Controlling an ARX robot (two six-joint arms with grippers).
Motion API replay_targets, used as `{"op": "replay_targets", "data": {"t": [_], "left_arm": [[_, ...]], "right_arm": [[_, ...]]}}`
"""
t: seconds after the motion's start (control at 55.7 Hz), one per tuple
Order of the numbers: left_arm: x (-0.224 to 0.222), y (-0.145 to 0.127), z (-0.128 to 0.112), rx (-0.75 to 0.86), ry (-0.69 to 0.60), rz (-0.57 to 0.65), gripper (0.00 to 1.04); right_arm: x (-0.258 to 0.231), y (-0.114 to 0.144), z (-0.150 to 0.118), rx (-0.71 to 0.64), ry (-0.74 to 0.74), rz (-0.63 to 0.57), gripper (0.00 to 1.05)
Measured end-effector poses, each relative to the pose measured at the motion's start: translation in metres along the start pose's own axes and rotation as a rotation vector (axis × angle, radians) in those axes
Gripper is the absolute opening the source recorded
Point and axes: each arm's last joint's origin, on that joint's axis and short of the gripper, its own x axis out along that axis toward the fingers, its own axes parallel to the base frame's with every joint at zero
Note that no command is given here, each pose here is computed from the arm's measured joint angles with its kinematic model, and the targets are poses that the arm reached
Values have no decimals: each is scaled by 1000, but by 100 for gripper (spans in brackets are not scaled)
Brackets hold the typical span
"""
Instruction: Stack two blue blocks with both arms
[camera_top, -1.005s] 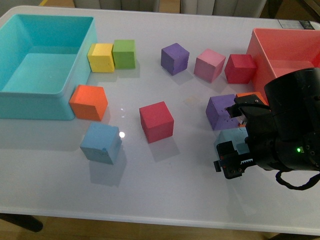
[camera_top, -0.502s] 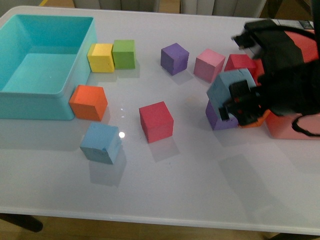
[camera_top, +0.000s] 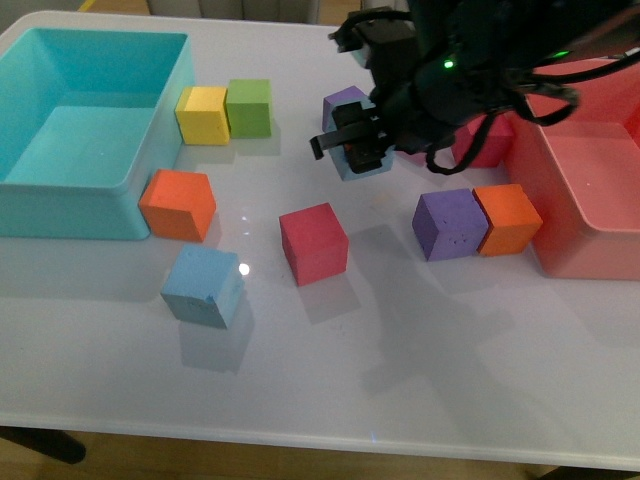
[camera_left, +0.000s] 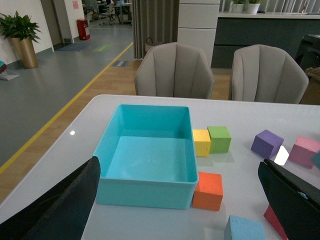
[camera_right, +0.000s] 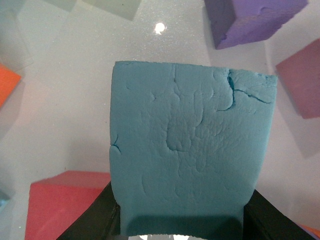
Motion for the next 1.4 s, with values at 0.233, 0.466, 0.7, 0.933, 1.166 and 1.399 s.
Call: {"op": "replay_targets", "data": {"t": [0.233,0.466,0.7,0.933,1.166,1.399], "left_arm": [[0,0,0,0,0,0,96],[0,0,0,0,0,0,96],[0,0,0,0,0,0,96],[0,0,0,0,0,0,96],[0,0,0,0,0,0,96],[0,0,0,0,0,0,96]], "right_arm": [[49,13,9,-1,60,-7,40],[68,16,12,0,80,-16,40],[78,16,5,-1,102,-17,40],[78,16,5,0,95,-17,59],[78,16,-3,2,82,-18,97],[46,11,10,12,-4,-4,96]]}}
